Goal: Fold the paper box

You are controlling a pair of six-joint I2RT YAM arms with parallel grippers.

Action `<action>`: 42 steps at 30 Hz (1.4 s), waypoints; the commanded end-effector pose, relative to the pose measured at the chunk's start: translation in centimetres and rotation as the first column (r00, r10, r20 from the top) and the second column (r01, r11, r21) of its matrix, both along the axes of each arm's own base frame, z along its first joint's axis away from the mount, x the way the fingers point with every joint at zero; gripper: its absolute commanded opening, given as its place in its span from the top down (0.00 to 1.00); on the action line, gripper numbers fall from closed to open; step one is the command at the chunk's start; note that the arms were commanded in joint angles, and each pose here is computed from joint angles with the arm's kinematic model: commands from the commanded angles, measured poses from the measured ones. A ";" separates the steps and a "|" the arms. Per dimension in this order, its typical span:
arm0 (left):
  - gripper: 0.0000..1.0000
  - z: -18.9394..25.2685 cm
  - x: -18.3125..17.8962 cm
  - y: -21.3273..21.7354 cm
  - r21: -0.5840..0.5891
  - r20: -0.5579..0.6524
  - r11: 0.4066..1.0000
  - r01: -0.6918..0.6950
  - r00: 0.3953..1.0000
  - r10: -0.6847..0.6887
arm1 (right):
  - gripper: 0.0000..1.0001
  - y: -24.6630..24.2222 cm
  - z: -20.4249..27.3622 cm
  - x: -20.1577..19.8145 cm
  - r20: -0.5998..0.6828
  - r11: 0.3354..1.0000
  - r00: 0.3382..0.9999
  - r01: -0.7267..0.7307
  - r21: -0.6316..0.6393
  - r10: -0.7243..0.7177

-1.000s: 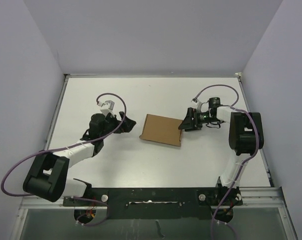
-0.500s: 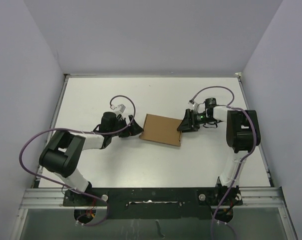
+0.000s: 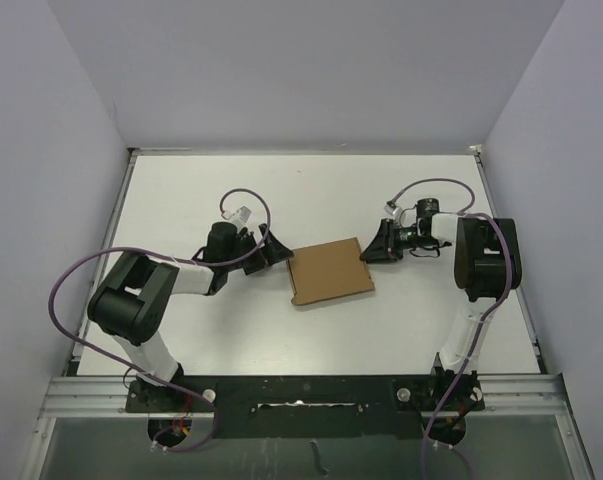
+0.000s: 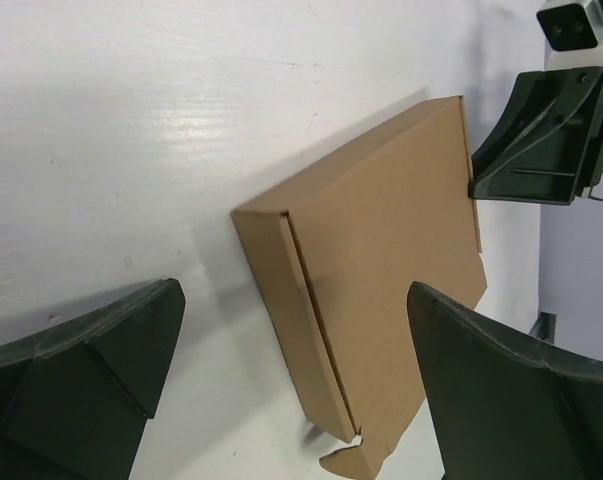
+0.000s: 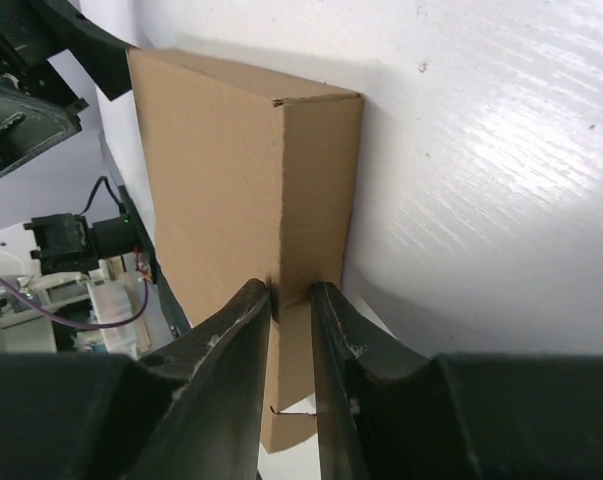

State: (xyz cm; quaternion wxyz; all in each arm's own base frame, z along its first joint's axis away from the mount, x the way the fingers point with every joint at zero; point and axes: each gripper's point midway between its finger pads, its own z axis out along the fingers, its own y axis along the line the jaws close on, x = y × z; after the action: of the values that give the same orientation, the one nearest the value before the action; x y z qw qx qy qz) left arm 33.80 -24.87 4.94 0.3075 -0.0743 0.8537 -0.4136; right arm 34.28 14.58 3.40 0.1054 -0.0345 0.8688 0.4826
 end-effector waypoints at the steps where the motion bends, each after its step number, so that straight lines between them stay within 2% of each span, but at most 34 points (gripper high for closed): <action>1: 0.04 0.4 0.7 -1.0 -0.064 -0.025 0.997 -0.037 0.999 0.036 | 0.80 -0.6 -0.5 0.7 -0.021 0.999 0.999 0.036 0.026 -0.036; 16: 0.05 0.9 -2.5 -2.7 -0.140 -0.072 0.986 -0.088 0.994 0.079 | 0.81 -1.6 -1.1 0.8 -0.087 0.992 0.992 0.094 0.081 -0.087; 20: 0.10 1.7 -2.1 -4.0 -0.191 -0.061 0.978 -0.086 0.995 0.076 | 0.81 -1.5 -1.2 0.7 -0.092 0.992 0.992 0.094 0.083 -0.086; 26: 0.13 1.4 -1.9 -5.2 -0.196 -0.072 0.976 -0.090 0.994 0.077 | 0.81 -1.5 -1.5 0.6 -0.105 0.992 0.991 0.095 0.084 -0.086; 29: 0.19 1.4 -1.9 -5.6 -0.215 -0.070 0.973 -0.090 0.995 0.077 | 0.81 -1.5 -1.8 0.5 -0.115 0.992 0.990 0.096 0.084 -0.086; 36: 0.43 2.1 -1.6 -6.7 -0.279 -0.069 0.957 -0.079 0.996 0.062 | 0.80 -1.4 -1.8 0.5 -0.120 0.991 0.989 0.095 0.091 -0.084; 42: 0.58 2.7 -1.5 -7.2 -0.296 -0.063 0.952 -0.082 0.996 0.066 | 0.73 -1.4 -0.6 0.8 -0.079 0.991 0.995 0.077 0.113 -0.069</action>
State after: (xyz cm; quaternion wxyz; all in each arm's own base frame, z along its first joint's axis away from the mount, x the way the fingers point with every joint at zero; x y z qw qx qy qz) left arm 30.74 -30.69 4.47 0.2534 -0.1714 0.8193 -0.4849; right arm 34.74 13.53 3.18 0.0782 0.0338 0.8368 0.5408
